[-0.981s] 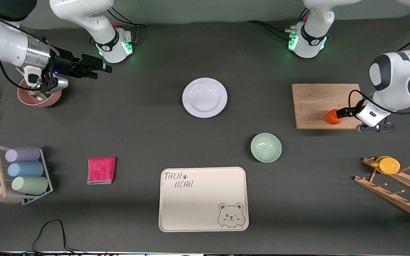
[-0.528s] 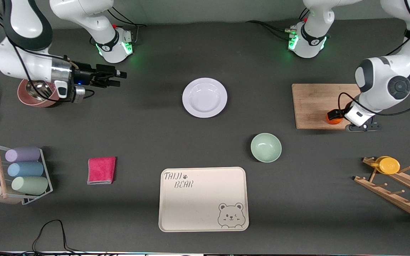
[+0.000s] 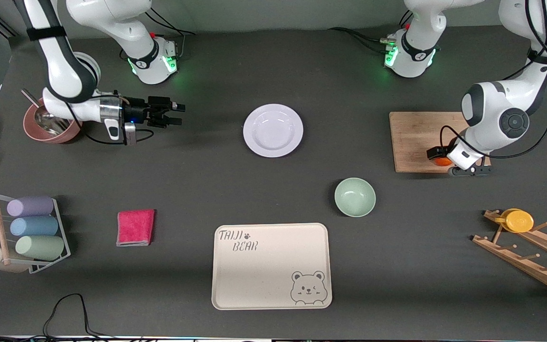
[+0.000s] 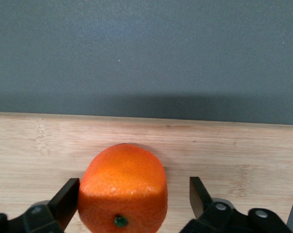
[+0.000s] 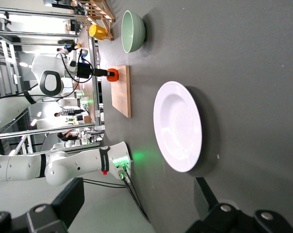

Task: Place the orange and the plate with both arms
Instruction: 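Close the left gripper on the orange and lift it off the board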

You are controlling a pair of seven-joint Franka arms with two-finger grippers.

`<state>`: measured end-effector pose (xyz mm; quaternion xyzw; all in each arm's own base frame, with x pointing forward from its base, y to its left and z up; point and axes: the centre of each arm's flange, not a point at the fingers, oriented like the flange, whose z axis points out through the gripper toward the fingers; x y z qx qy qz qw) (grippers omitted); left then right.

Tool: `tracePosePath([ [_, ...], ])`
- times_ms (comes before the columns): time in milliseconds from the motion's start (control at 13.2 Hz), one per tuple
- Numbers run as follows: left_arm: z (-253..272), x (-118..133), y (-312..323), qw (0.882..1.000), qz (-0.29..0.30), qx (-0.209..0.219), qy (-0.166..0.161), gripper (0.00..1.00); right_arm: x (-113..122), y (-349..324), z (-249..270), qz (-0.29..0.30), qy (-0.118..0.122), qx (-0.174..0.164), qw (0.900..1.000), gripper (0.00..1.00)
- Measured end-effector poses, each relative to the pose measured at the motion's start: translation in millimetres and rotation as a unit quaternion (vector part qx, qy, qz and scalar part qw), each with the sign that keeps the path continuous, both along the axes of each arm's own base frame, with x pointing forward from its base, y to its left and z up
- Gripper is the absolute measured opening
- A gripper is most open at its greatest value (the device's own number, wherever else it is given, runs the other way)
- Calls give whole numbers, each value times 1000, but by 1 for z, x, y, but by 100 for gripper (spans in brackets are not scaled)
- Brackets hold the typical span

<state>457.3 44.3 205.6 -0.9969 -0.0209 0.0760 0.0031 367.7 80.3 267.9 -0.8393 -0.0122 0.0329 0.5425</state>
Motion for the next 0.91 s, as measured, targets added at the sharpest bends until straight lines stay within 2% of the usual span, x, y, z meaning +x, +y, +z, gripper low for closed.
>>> tracePosePath([
  [75, 0, 0, 0, 1000, 0, 0, 0, 96, -2, 0, -15, -3, -6, 6, 1000, 100],
  [151, 0, 0, 1, 1000, 1, 0, 0, 86, -4, 0, -29, -7, -12, 12, 1000, 100],
  [226, 1, 0, 0, 1000, 1, 0, -1, 73, -7, 1, -43, -11, -17, 19, 1000, 100],
  [453, 1, 0, 1, 1000, 1, 0, -1, 71, -20, 13, -81, -20, -23, 62, 998, 100],
  [906, 21, 6, 7, 1000, 7, 2, -3, 71, -45, 25, -133, -32, -16, 110, 993, 100],
])
